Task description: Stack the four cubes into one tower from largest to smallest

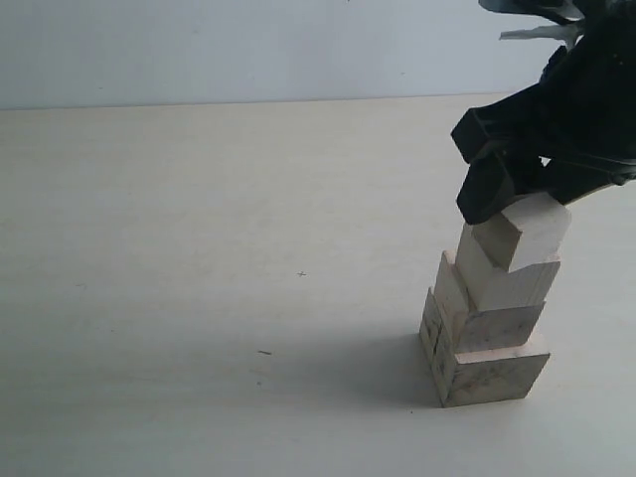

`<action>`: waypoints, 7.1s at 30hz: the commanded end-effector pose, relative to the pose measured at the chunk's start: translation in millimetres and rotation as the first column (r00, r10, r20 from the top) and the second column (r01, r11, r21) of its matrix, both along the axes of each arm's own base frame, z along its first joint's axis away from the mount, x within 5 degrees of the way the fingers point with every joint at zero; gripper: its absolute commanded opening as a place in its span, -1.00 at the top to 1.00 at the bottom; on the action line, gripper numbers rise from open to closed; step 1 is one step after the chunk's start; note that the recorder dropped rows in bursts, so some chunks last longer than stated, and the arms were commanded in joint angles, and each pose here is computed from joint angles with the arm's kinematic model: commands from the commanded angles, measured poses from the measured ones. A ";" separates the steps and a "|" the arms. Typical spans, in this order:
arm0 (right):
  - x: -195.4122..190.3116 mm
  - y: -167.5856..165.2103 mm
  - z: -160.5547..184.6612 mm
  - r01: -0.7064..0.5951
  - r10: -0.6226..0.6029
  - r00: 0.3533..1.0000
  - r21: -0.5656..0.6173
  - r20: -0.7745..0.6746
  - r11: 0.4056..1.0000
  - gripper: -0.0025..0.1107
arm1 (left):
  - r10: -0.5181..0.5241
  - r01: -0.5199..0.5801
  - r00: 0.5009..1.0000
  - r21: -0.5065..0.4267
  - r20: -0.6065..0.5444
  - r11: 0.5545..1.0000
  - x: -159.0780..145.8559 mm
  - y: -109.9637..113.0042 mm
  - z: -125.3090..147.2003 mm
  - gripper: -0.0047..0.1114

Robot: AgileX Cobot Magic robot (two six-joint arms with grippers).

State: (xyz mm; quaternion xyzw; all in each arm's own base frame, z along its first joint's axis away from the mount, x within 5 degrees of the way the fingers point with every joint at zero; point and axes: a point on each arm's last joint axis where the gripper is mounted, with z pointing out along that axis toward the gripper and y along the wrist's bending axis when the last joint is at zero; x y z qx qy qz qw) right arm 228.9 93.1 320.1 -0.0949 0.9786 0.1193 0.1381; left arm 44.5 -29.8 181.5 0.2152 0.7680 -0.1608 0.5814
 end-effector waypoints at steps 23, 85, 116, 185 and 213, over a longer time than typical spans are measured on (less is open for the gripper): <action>-156.6 -58.0 30.6 -0.017 -0.044 0.861 0.115 0.506 0.993 0.76 | 0.007 -0.007 1.000 -0.002 0.010 1.000 0.1 0.5 -0.2 0.92; -101.7 -22.1 -31.8 -0.121 0.029 0.923 0.218 0.384 0.968 0.96 | 0.007 -0.007 1.000 -0.002 0.010 1.000 0.1 0.5 -0.2 0.92; -175.2 -66.8 23.1 -0.128 -0.049 0.421 0.113 0.906 0.985 0.96 | 0.007 -0.007 1.000 -0.002 0.010 1.000 0.1 0.5 -0.2 0.92; -176.2 -77.1 -131.0 0.030 -0.163 0.469 0.169 0.868 0.985 0.96 | 0.007 -0.007 1.000 -0.002 0.010 1.000 0.1 0.5 -0.2 0.92; -176.2 -77.1 -131.0 0.034 -0.178 0.473 0.184 0.863 0.982 0.96 | 0.007 -0.007 1.000 -0.002 0.010 1.000 0.1 0.5 -0.2 0.92</action>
